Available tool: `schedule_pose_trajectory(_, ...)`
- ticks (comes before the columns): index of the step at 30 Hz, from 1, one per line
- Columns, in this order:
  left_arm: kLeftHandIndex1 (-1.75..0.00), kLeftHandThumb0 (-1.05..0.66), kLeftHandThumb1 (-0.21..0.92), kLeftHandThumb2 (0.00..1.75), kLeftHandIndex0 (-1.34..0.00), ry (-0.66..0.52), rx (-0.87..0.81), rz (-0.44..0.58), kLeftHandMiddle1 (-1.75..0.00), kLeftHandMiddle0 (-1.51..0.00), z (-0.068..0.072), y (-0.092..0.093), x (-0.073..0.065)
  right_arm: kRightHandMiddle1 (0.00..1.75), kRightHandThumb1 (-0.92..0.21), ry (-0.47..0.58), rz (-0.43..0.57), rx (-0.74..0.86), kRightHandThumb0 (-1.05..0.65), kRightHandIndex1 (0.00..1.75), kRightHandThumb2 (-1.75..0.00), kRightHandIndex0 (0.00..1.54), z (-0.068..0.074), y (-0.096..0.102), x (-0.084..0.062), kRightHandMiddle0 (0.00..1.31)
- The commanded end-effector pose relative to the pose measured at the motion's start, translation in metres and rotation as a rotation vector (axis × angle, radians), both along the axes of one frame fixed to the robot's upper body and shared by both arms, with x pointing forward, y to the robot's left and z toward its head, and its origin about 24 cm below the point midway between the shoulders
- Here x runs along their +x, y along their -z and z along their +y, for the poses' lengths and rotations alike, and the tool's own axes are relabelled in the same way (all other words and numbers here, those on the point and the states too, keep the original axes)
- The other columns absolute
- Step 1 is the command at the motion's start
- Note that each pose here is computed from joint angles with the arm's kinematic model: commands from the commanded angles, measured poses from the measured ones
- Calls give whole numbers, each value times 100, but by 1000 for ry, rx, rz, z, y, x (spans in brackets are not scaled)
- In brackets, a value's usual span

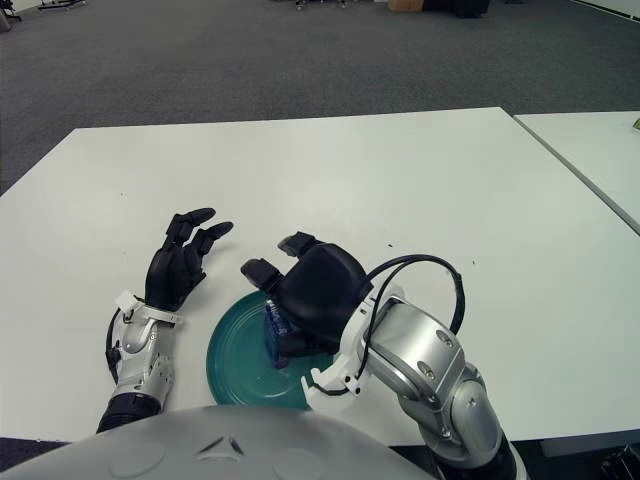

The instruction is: Put the gum into the plate.

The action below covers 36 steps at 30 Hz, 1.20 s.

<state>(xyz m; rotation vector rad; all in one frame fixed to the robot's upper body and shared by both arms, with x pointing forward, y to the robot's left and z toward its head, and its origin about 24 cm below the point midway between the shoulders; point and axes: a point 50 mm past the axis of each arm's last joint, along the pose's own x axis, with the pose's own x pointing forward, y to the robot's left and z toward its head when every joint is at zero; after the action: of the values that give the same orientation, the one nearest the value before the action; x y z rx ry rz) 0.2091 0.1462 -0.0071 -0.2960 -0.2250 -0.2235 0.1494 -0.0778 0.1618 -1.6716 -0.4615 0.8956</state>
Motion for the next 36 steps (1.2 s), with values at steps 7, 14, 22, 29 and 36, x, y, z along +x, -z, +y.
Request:
schedule_pose_trajectory(7,-126,-95,92,70,-5,-12,-92,135,-102,-17,-14,27,-20,0,-92,-2,-11,5,-105,0,-110,2,-3,0,3,0)
schedule_pose_trajectory(14,-126,-95,92,70,-5,-12,-93,136,-102,-17,-14,28,-19,0,-92,-2,-11,5,-105,0,-110,2,-3,1,3,0)
schedule_pose_trajectory(22,-126,-95,92,70,-5,-12,-93,137,-102,-17,-15,28,-18,0,-92,-2,-11,5,-105,0,-110,2,-4,2,4,0)
schedule_pose_trajectory(29,-126,-95,92,70,-5,-12,-93,137,-102,-17,-14,28,-19,0,-92,-3,-11,6,-105,0,-110,2,-3,2,4,0)
schedule_pose_trajectory(36,-126,-95,92,70,-5,-13,-92,134,-102,-17,-12,28,-21,0,-92,-7,-12,7,-105,0,-110,2,-1,1,1,0)
